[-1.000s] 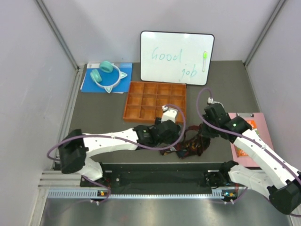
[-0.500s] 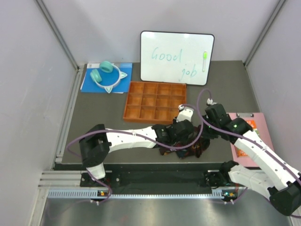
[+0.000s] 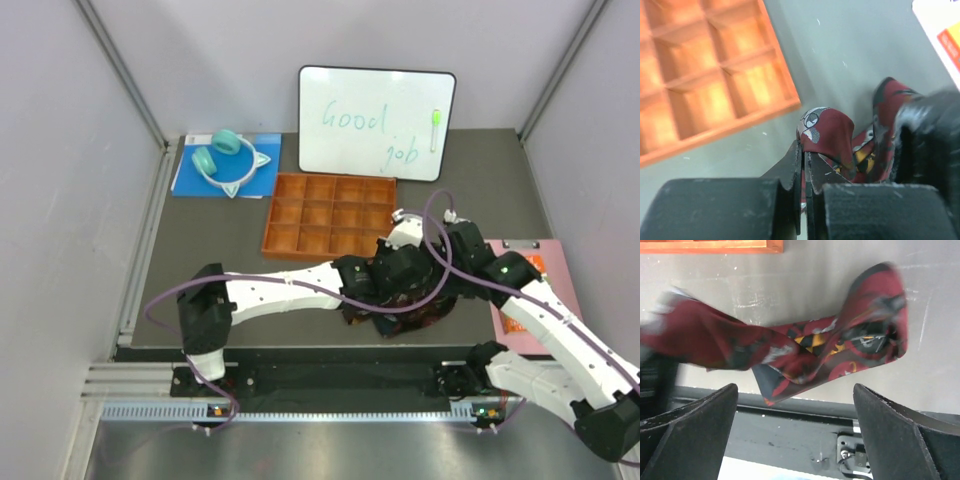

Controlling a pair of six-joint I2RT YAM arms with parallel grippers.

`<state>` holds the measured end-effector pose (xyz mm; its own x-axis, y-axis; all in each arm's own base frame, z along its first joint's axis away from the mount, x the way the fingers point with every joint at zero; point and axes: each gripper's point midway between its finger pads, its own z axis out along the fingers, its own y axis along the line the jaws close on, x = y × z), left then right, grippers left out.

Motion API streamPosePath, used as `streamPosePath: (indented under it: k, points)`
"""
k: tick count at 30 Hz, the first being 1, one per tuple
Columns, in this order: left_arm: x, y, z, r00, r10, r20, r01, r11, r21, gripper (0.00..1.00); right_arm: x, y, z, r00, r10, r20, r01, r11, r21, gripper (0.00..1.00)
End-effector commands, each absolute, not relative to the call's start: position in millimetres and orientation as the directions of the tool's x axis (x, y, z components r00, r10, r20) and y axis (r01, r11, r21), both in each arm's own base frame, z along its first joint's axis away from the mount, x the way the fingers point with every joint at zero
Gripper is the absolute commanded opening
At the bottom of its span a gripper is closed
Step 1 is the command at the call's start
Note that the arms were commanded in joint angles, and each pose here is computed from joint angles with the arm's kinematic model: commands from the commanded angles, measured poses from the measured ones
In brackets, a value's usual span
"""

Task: Roll the ties
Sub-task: Flatten out the tie at the center of the board.

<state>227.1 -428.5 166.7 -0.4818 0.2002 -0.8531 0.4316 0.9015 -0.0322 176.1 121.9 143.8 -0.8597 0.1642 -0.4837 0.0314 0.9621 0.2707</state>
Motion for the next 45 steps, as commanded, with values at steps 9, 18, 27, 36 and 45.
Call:
streamPosePath:
  k: [9, 18, 27, 36, 45]
  points:
    - [236.1, -396.6, 373.0, -0.269, 0.014, -0.963, 0.377, 0.922, -0.091, 0.00, 201.0, 110.4, 227.8, -0.688, 0.299, -0.661, 0.082, 0.937, 0.339, 0.99]
    - [213.3, -381.8, 459.2, -0.164, -0.056, -0.985, 0.385, 0.916, -0.116, 0.00, 196.5, 107.5, 250.7, -0.606, 0.416, -0.678, 0.099, 0.885, 0.455, 0.99]
    - [203.7, -336.8, 516.7, -0.067, -0.133, -0.989, 0.339, 0.929, -0.148, 0.00, 184.4, 149.9, 300.8, -0.581, 0.386, -0.717, -0.218, 0.775, 0.594, 0.99]
    - [196.0, -267.1, 567.7, -0.009, -0.293, -0.956, 0.285, 0.916, -0.283, 0.00, 172.5, 181.6, 327.5, -0.621, 0.322, -0.715, -0.385, 0.669, 0.636, 0.99]
    - [194.6, -237.5, 562.5, 0.021, -0.243, -0.970, 0.112, 0.964, -0.240, 0.00, 184.5, 162.2, 247.6, -0.664, 0.357, -0.657, -0.184, 0.773, 0.607, 0.99]
